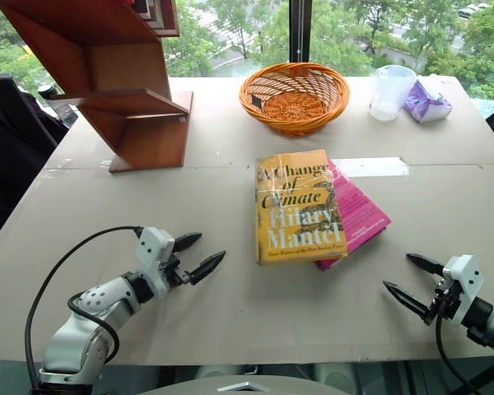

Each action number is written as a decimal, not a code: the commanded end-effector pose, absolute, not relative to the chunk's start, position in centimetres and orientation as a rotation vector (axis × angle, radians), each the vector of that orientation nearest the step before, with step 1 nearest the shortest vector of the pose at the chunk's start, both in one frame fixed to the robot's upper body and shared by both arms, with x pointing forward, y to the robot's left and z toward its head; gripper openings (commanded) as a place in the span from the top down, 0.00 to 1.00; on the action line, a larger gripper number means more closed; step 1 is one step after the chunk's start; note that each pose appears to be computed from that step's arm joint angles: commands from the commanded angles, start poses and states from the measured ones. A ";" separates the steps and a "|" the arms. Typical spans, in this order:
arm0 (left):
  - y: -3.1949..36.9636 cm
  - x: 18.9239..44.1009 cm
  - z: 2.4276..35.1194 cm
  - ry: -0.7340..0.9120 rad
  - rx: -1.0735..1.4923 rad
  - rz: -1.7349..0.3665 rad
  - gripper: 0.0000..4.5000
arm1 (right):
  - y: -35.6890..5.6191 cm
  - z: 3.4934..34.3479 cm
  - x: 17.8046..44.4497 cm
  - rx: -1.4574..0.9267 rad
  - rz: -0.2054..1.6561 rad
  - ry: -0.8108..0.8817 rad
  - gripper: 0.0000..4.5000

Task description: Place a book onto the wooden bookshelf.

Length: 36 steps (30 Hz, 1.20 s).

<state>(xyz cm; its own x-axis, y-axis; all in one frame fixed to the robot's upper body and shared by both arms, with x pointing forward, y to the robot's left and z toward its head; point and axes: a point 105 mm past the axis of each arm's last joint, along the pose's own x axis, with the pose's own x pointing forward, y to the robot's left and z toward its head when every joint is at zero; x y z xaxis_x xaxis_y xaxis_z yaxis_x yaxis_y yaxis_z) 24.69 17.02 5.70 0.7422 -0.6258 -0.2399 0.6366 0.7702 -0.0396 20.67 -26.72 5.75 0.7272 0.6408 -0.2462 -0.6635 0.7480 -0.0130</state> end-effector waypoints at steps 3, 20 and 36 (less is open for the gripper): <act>16.9 23.3 3.1 0.335 0.041 -0.747 0.01 | -27.2 7.4 20.6 -0.125 0.723 0.145 0.00; 16.7 24.0 4.6 0.278 -0.057 -0.770 0.01 | -27.3 8.0 20.6 -0.124 0.727 0.111 0.00; 10.3 29.3 8.9 0.421 -0.609 -0.975 0.01 | -23.8 13.8 19.8 -0.014 0.890 0.051 0.00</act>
<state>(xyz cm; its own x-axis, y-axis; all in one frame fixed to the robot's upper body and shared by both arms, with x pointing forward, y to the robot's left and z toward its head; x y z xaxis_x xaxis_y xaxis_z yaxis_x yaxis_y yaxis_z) 28.98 10.81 8.55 0.5232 -0.8484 -0.0806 0.6536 0.4601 -0.6009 19.99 -24.12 12.28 0.6427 0.7624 -0.0756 -0.7633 0.6457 0.0226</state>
